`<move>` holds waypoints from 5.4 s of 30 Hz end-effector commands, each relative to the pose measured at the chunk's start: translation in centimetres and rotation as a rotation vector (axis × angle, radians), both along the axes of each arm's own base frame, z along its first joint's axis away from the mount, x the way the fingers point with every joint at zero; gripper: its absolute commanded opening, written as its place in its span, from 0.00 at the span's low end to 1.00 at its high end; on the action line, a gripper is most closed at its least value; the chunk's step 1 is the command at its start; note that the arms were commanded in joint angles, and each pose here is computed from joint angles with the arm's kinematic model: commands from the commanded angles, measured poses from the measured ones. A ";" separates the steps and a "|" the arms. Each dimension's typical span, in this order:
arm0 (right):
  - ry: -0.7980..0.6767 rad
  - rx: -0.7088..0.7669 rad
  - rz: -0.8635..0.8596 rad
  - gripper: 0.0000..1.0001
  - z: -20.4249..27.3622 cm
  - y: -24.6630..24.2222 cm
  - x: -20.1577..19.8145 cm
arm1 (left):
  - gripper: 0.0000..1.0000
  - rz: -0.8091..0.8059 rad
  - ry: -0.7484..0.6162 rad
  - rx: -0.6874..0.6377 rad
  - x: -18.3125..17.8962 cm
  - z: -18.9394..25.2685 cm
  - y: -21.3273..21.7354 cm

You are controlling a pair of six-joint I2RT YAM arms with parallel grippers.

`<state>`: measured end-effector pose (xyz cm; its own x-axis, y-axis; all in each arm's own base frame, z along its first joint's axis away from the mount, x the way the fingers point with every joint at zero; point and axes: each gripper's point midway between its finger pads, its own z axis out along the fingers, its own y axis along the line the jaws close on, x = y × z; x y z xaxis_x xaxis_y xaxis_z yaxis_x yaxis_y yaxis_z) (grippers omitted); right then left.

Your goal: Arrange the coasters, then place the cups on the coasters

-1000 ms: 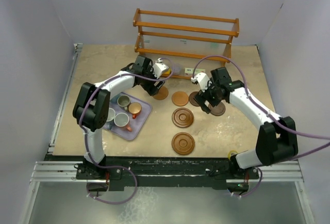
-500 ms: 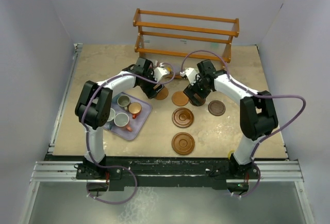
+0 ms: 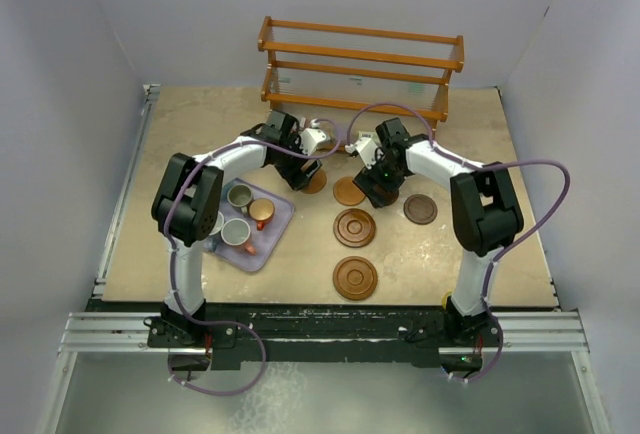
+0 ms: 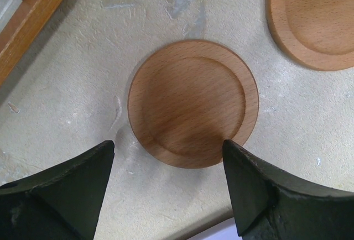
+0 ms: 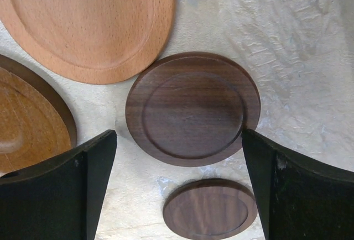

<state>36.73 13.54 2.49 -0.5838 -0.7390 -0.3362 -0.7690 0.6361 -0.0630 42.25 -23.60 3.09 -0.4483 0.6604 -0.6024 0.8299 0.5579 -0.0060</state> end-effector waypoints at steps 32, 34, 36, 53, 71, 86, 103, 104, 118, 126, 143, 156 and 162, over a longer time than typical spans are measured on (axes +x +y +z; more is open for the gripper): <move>0.060 -0.011 -0.011 0.85 1.3 -1.5 -1.7 | 0.76 -0.277 0.019 0.092 -1.3 -1.0 -0.7; 0.063 -0.005 -0.011 0.85 1.6 -1.6 -1.7 | 0.76 -0.306 0.031 0.096 -1.8 -1.3 -1.2; 0.062 0.001 -0.018 0.85 1.9 -1.8 -1.8 | 0.74 -0.339 0.041 0.104 -2.4 -1.7 -1.6; 0.071 0.090 -0.124 0.86 4.0 -4.2 -1.0 | 0.67 -0.421 0.093 0.106 -5.7 -2.5 -4.1; 0.057 0.125 -0.247 0.85 5.3 -9.3 -2.3 | 0.64 -0.456 0.084 0.059 -7.1 -3.1 -10.3; 0.073 0.140 -0.278 0.85 5.2 -9.5 -2.9 | 0.61 -0.465 0.110 -0.020 -7.6 -2.2 -12.7; 0.013 0.183 -0.286 0.85 6.7 -8.5 -1.4 | 0.75 -0.446 -0.086 -0.066 -6.2 6.7 -11.7; 0.003 0.185 -0.283 0.84 6.8 -8.2 -1.0 | 0.75 -0.443 -0.093 -0.064 -6.4 7.0 -11.1; -0.110 0.059 -0.124 0.79 6.2 -2.2 3.0 | 0.76 -0.226 -0.271 -0.115 -6.1 14.4 0.1; -0.052 0.050 -0.012 0.74 4.8 -0.1 2.1 | 0.76 -0.178 -0.330 -0.097 -7.3 15.2 1.9; 0.108 0.089 0.203 0.71 2.6 2.3 -0.1 | 0.76 -0.142 -0.368 -0.115 -7.6 16.0 2.4; 0.191 0.099 0.274 0.71 1.4 2.5 -1.4 | 0.76 -0.129 -0.378 -0.107 -7.6 15.9 2.8; 0.265 0.111 0.326 0.69 1.2 2.2 -3.5 | 0.76 -0.117 -0.394 -0.109 -7.5 16.5 3.1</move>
<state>34.92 15.22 2.83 -0.4418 -0.8504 -0.2859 -0.8971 0.4159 0.1492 34.37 -20.65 17.23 -0.1316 0.6540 -0.7450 0.8646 0.4434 0.2365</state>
